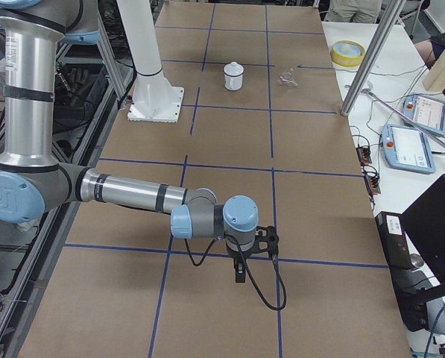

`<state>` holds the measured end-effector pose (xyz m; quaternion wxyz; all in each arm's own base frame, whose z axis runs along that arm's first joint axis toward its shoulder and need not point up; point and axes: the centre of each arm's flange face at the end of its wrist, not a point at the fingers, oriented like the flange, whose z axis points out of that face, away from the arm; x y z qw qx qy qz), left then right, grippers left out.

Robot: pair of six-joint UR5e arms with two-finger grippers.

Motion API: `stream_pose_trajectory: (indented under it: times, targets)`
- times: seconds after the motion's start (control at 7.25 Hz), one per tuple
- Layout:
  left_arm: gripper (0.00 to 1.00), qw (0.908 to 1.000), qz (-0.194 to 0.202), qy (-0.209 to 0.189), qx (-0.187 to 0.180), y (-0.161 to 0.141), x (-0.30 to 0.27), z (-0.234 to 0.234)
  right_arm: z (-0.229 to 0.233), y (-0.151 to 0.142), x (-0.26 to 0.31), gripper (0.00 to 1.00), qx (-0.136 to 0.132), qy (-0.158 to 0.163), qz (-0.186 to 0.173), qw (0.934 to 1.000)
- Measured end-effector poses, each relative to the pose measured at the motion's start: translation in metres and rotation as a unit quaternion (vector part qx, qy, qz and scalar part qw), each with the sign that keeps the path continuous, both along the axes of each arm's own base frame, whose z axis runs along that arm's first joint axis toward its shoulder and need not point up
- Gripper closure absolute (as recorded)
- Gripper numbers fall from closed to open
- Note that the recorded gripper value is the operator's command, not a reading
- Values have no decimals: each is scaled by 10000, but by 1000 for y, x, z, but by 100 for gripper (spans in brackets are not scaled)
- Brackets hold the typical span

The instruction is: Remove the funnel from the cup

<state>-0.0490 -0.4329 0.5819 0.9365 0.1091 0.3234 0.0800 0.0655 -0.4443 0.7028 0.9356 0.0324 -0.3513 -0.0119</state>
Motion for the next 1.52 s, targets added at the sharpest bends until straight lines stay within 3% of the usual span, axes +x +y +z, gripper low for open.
stream_pose_trajectory:
  times: [0.41, 0.97, 1.52]
  targets:
    - [0, 9998, 11, 74, -204, 6, -28, 29, 0, 0, 0, 0, 2, 0, 0, 10000]
    - [0, 9955, 20, 449, -832, 12, -25, 25, 0, 0, 0, 0, 1, 0, 0, 10000]
    - [0, 9911, -44, 672, -1152, 17, -24, 33, 0, 0, 0, 0, -1, 0, 0, 10000]
